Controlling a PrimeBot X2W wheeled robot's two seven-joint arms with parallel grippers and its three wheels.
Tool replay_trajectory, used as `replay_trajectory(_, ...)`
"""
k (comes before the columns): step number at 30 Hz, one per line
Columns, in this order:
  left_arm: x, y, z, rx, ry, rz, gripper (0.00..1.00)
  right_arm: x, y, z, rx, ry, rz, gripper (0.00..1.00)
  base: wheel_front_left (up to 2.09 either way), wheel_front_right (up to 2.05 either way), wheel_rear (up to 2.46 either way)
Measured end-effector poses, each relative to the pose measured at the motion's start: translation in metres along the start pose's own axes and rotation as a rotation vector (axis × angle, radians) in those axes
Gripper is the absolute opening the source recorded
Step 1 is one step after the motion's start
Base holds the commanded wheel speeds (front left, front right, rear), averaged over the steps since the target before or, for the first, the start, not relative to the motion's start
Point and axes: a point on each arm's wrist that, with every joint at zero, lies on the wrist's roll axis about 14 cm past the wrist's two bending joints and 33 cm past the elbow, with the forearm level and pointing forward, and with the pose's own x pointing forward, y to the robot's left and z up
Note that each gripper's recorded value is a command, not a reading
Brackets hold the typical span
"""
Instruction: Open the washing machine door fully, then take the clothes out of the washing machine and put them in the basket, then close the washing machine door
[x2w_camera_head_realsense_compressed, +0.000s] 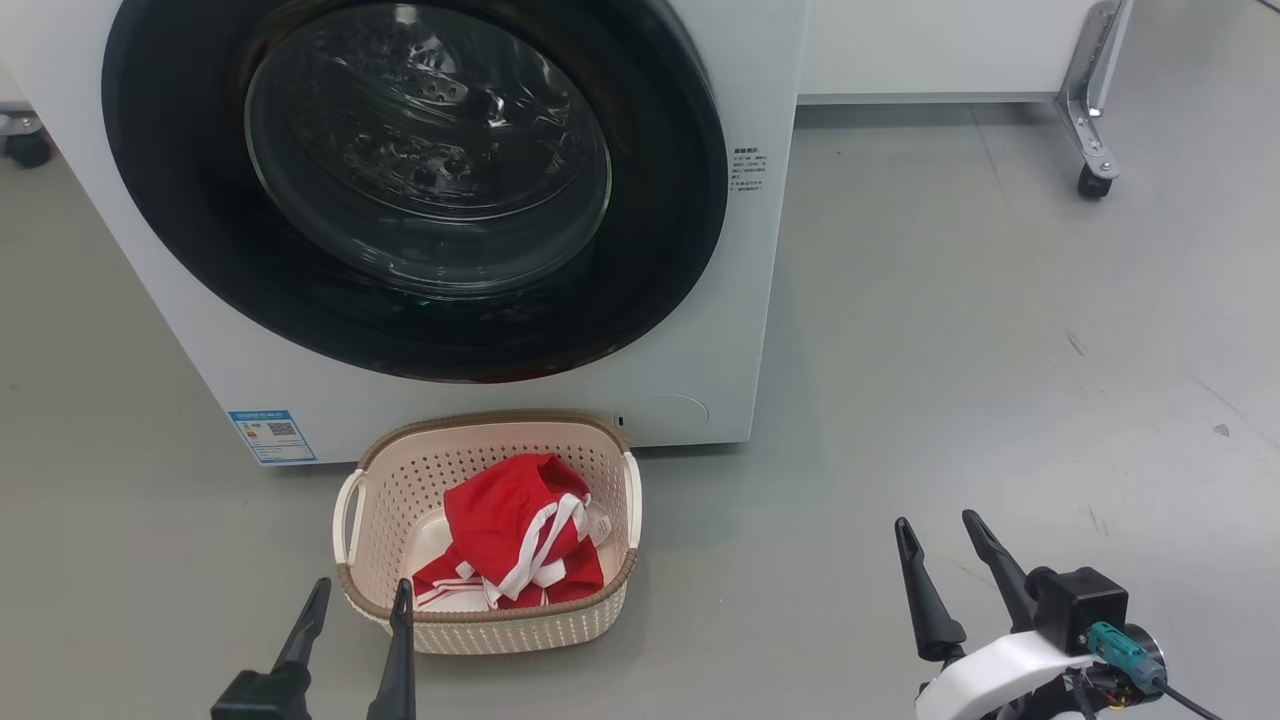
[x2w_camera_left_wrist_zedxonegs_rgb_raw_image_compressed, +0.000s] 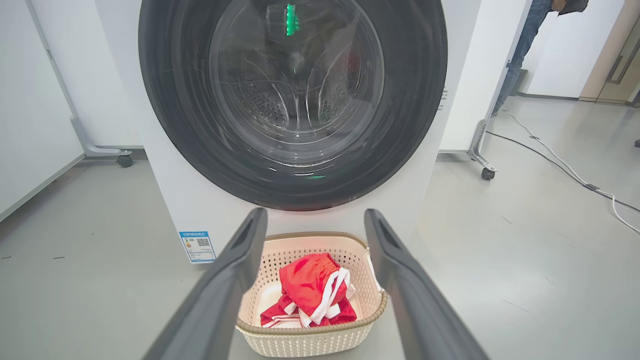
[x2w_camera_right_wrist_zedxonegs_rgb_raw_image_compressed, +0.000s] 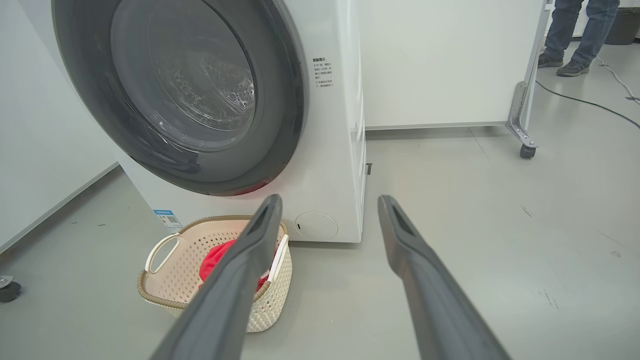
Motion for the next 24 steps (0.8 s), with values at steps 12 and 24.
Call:
replay_trajectory(12,-0.0004,0.0003,0.0029,-0.003,-0.006,0.002,1.00,-0.0017,-0.0004,0.0015,0.002,-0.007,-0.008,1.00,0.00,0.00,0.00)
replay_trajectory(24,-0.0024,0.0018,0.0019,-0.005,-0.001,0.009,1.00,-0.0046,0.0001,-0.0003,0.003,-0.003,-0.012,1.00,0.00,0.00,0.00)
